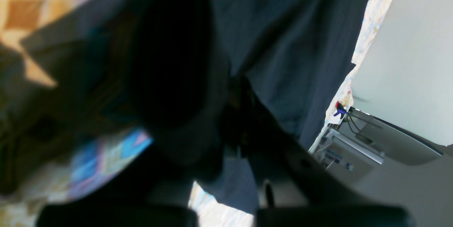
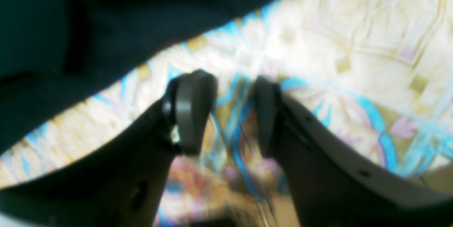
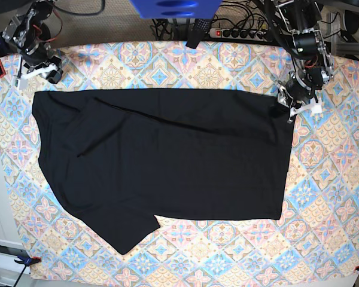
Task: Fold the T-shirt properly
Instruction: 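Drag the shirt further toward the robot with both grippers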
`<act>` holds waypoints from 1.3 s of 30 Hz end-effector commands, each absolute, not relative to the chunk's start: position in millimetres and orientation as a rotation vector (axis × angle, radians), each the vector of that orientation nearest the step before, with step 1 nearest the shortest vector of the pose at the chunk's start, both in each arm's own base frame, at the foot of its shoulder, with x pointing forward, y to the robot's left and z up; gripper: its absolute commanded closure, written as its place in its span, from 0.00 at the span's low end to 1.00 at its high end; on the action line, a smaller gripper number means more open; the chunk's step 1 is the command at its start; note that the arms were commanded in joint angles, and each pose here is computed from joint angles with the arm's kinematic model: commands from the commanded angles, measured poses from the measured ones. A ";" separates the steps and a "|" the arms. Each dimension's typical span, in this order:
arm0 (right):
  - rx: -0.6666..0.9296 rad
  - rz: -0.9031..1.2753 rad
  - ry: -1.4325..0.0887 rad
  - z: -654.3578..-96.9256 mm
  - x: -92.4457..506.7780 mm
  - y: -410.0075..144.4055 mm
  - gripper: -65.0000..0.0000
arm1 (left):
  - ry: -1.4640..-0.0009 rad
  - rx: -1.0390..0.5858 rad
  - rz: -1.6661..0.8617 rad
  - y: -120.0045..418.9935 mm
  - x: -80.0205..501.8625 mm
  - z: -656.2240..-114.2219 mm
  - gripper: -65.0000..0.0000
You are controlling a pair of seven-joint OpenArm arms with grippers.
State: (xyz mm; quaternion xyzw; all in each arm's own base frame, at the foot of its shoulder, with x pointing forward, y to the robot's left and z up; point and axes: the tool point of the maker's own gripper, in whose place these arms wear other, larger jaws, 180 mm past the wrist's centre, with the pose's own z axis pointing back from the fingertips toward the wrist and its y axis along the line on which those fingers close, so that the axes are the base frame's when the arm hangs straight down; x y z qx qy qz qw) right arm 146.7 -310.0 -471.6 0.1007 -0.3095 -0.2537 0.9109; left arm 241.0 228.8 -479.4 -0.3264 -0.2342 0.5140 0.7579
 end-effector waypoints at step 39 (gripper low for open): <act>0.259 -0.530 -0.578 -491.1 102.9 -318.2 0.97 | -0.449 -0.593 1.070 237.6 156.1 -478.7 1.00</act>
